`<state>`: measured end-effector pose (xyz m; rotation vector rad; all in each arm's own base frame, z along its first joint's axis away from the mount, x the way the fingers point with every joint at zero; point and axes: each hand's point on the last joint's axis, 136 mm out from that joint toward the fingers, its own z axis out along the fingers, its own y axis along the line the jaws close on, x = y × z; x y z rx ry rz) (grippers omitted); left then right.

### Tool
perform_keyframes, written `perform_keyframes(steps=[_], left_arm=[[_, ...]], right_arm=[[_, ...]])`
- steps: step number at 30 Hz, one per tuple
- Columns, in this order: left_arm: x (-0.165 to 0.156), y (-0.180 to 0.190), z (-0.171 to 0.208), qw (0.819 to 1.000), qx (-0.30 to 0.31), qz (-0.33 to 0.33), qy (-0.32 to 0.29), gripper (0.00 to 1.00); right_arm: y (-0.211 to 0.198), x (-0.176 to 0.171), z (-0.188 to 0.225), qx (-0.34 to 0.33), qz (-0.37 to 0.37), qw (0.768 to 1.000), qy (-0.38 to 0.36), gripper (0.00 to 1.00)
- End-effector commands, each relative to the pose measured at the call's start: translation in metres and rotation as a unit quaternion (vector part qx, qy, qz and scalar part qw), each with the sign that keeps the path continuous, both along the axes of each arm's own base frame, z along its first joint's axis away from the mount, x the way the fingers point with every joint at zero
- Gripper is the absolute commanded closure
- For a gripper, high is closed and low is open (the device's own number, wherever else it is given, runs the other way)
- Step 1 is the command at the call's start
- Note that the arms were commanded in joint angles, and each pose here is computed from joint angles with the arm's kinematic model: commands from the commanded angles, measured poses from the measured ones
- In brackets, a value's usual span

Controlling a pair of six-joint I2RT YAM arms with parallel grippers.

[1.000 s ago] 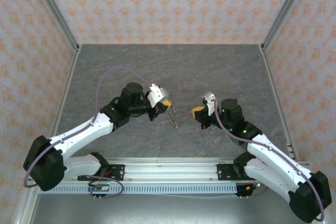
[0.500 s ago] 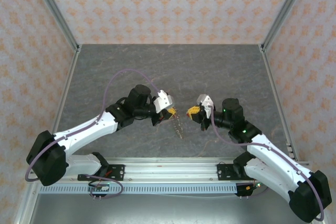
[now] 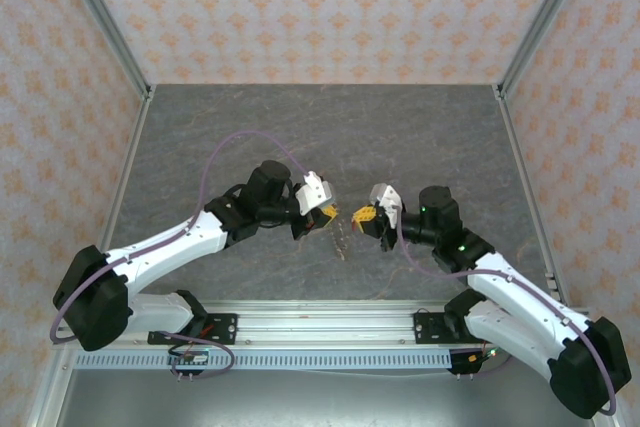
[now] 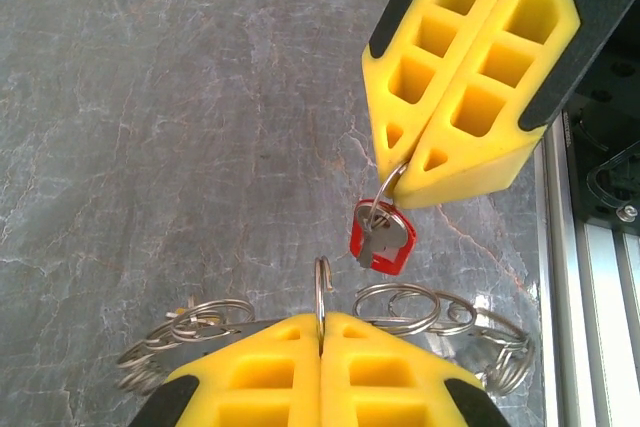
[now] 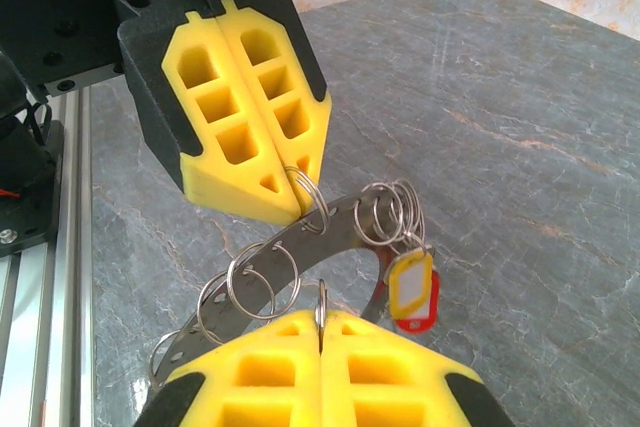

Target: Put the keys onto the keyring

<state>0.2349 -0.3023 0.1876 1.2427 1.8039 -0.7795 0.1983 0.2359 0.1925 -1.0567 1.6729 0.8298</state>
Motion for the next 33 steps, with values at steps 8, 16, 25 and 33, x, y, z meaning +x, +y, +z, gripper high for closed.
perform_keyframes(steps=[8,16,25,33], left_arm=[[0.002,-0.009,0.018,1.0,-0.013,-0.012,-0.02,1.0],[0.002,-0.01,0.018,1.0,-0.011,-0.013,-0.02,1.0],[0.002,-0.012,0.016,1.0,-0.008,-0.015,-0.016,1.0],[0.003,-0.013,0.016,1.0,-0.006,-0.015,-0.017,1.0]], right_arm=[[0.014,-0.003,0.029,0.029,0.039,0.998,-0.051,1.0],[0.021,-0.004,0.03,0.02,0.045,0.996,-0.072,1.0],[0.026,0.0,0.035,0.032,0.042,0.996,-0.077,1.0],[0.024,0.007,0.036,0.031,0.022,0.996,-0.082,1.0]])
